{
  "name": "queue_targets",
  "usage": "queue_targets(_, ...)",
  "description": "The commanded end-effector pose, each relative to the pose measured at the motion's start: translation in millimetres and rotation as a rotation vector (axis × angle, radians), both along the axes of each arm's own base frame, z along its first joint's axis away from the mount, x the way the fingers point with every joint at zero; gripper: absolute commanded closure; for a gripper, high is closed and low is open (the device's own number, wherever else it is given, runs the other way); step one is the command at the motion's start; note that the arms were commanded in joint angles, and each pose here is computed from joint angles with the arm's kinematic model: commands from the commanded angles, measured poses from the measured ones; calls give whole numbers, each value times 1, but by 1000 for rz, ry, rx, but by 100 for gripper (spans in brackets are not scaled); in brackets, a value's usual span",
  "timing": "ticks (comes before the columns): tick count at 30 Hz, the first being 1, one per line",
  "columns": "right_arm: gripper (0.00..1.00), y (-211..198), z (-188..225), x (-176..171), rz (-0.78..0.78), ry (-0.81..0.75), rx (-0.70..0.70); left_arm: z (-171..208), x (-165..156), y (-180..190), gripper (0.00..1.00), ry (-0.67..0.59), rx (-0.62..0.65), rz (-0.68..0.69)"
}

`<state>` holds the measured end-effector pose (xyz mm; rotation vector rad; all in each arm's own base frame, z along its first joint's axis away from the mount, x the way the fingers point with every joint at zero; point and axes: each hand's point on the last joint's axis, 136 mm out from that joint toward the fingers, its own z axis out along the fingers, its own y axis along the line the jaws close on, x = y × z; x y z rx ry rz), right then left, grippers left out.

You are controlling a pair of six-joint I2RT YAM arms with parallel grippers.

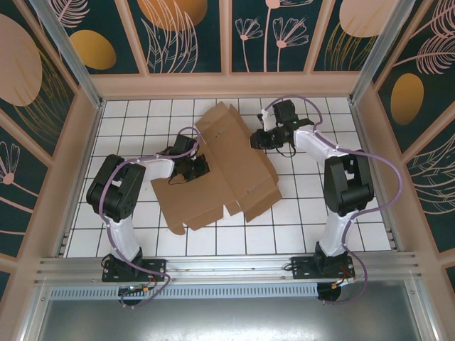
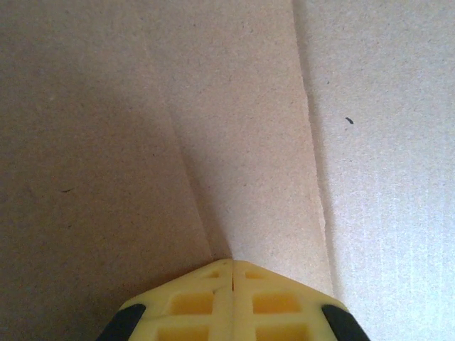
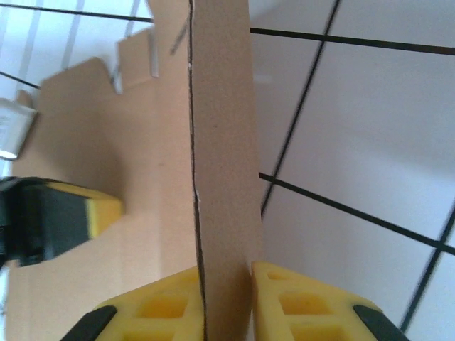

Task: Fold the paper box

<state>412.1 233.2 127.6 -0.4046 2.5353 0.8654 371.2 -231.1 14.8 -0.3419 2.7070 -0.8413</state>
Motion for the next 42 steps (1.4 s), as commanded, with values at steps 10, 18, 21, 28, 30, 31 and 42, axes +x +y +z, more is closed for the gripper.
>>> queue_targets(10,39,74,54,-67,264,128,312,-30,-17,-9,100,107,-35,-2)
queue_targets(18,33,96,34,-84,294,179,307,-28,-17,-10,100,99,-51,10)
queue_targets(21,33,103,26,-87,298,193,302,-31,-22,-7,100,112,-56,18)
queue_targets(28,33,127,-7,-106,337,234,261,-28,-21,-3,100,111,-67,35)
queue_targets(30,33,129,-10,-106,329,234,268,-25,-20,-3,100,103,-72,38)
queue_targets(31,33,129,-10,-105,322,227,271,-24,-20,-2,100,105,-72,38)
queue_targets(42,34,108,1,-77,236,63,120,-18,-21,6,100,100,-54,55)
